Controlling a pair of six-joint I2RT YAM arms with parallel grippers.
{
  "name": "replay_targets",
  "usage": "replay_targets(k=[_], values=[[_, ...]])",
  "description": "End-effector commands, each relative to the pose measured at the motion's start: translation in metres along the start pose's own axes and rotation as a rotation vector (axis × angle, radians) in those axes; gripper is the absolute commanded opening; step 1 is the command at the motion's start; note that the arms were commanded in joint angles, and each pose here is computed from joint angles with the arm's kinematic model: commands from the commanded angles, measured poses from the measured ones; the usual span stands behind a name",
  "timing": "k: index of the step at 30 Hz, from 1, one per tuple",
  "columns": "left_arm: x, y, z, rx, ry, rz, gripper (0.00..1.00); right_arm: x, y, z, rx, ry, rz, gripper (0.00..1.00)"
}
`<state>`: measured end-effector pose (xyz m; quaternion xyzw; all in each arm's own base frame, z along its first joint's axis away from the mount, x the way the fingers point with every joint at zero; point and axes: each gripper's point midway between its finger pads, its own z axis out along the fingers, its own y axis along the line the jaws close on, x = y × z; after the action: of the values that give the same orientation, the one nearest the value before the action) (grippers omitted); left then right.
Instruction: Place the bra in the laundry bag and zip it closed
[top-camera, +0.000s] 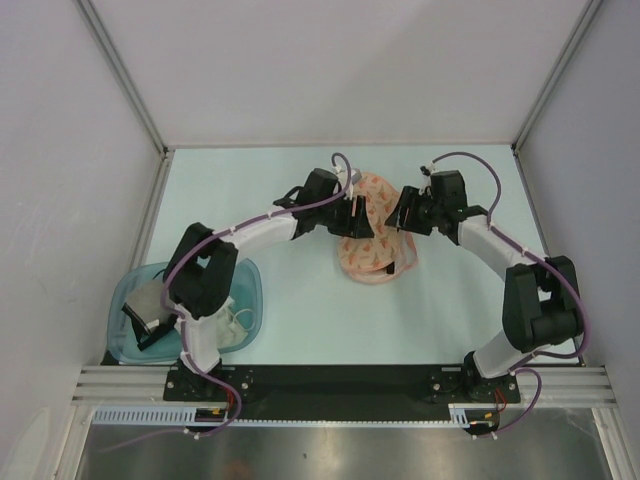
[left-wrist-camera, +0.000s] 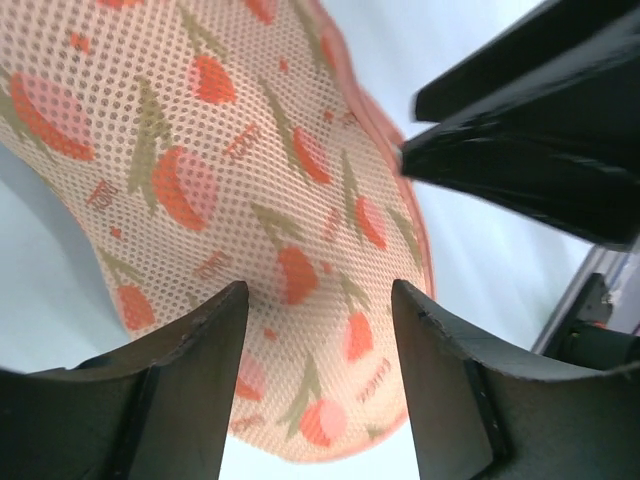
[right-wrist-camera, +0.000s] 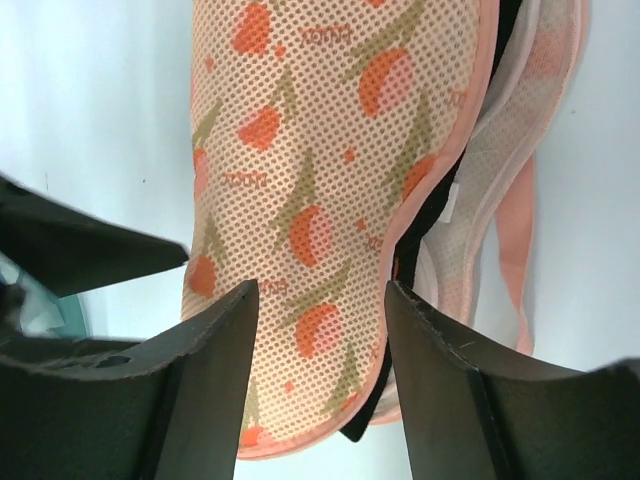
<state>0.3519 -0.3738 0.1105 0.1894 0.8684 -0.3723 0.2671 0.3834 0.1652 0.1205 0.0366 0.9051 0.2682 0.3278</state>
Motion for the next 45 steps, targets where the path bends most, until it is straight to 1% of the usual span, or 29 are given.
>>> replay_targets(k=[1, 5, 7, 10, 12, 14, 15, 16, 17, 18, 19, 20, 21, 22, 23, 24, 25, 26, 27, 28, 29, 30, 31, 32, 34, 39, 45], values=[[-0.026, -0.024, -0.023, 0.039, -0.083, 0.034, 0.65, -0.009, 0.008, -0.005, -0.007, -0.016, -0.016, 0.59], [-0.001, -0.012, -0.002, 0.053, -0.005, -0.002, 0.6, -0.009, 0.012, 0.0, -0.023, -0.013, -0.011, 0.59], [0.011, -0.005, 0.008, 0.055, 0.023, -0.017, 0.59, -0.008, 0.015, 0.004, -0.029, -0.006, -0.014, 0.59], [0.013, 0.002, 0.008, 0.026, 0.02, -0.017, 0.61, -0.004, 0.015, 0.006, -0.043, 0.013, -0.001, 0.6], [0.005, 0.0, -0.002, 0.006, -0.012, 0.004, 0.71, 0.001, 0.014, 0.007, -0.054, 0.027, 0.009, 0.64], [-0.01, -0.006, -0.02, -0.023, -0.074, 0.044, 0.77, 0.004, 0.012, 0.006, -0.063, 0.031, 0.024, 0.64], [-0.014, -0.011, -0.026, -0.024, -0.095, 0.065, 0.77, 0.01, 0.01, 0.007, -0.071, 0.035, 0.057, 0.65], [-0.026, -0.018, -0.039, -0.042, -0.141, 0.103, 0.78, 0.013, 0.009, 0.006, -0.083, 0.034, 0.071, 0.65], [-0.029, -0.019, -0.044, -0.059, -0.16, 0.118, 0.79, 0.004, 0.008, 0.002, -0.104, -0.005, 0.086, 0.65], [-0.031, -0.03, -0.047, -0.055, -0.18, 0.149, 0.8, 0.006, 0.009, 0.0, -0.122, -0.002, 0.122, 0.65], [-0.033, -0.028, -0.05, -0.097, -0.203, 0.192, 0.8, 0.014, 0.003, -0.001, -0.119, 0.007, 0.148, 0.65], [-0.033, -0.042, -0.049, -0.1, -0.212, 0.268, 0.81, 0.014, -0.003, -0.003, -0.115, -0.004, 0.181, 0.68], [-0.033, -0.035, -0.044, -0.161, -0.212, 0.296, 0.79, 0.011, -0.011, -0.005, -0.102, -0.016, 0.204, 0.69], [-0.021, -0.039, -0.036, -0.182, -0.171, 0.324, 0.76, 0.009, -0.014, -0.008, -0.091, -0.029, 0.215, 0.69], [-0.031, -0.045, -0.034, -0.195, -0.181, 0.358, 0.71, 0.012, -0.021, -0.009, -0.073, -0.03, 0.248, 0.7], [-0.024, -0.034, -0.02, -0.238, -0.149, 0.367, 0.59, 0.012, -0.025, -0.011, -0.062, -0.039, 0.264, 0.7], [-0.022, -0.035, -0.014, -0.264, -0.142, 0.385, 0.54, 0.006, -0.031, -0.018, -0.055, -0.069, 0.278, 0.7], [-0.034, -0.04, -0.011, -0.273, -0.166, 0.395, 0.53, 0.005, -0.034, -0.021, -0.051, -0.081, 0.293, 0.7], [-0.037, -0.036, -0.005, -0.299, -0.165, 0.396, 0.53, 0.008, -0.038, -0.024, -0.042, -0.085, 0.301, 0.7], [-0.027, -0.028, 0.009, -0.32, -0.12, 0.396, 0.53, 0.005, -0.044, -0.029, -0.031, -0.104, 0.312, 0.7], [-0.04, -0.033, 0.013, -0.319, -0.143, 0.403, 0.55, 0.001, -0.043, -0.036, -0.036, -0.127, 0.306, 0.7], [-0.042, -0.032, 0.019, -0.325, -0.14, 0.407, 0.57, 0.004, -0.046, -0.038, -0.029, -0.127, 0.305, 0.7], [-0.033, -0.02, 0.03, -0.368, -0.101, 0.409, 0.57, 0.003, -0.048, -0.042, -0.025, -0.136, 0.305, 0.7], [-0.045, -0.025, 0.031, -0.376, -0.126, 0.412, 0.57, -0.001, -0.051, -0.049, -0.023, -0.158, 0.304, 0.69], [-0.045, -0.018, 0.037, -0.413, -0.116, 0.427, 0.55, 0.002, -0.057, -0.055, -0.021, -0.16, 0.303, 0.69], [-0.04, -0.008, 0.056, -0.433, -0.083, 0.421, 0.49, 0.001, -0.068, -0.067, -0.019, -0.171, 0.303, 0.69], [-0.027, 0.002, 0.067, -0.451, -0.047, 0.406, 0.48, 0.002, -0.065, -0.07, -0.039, -0.168, 0.293, 0.69]])
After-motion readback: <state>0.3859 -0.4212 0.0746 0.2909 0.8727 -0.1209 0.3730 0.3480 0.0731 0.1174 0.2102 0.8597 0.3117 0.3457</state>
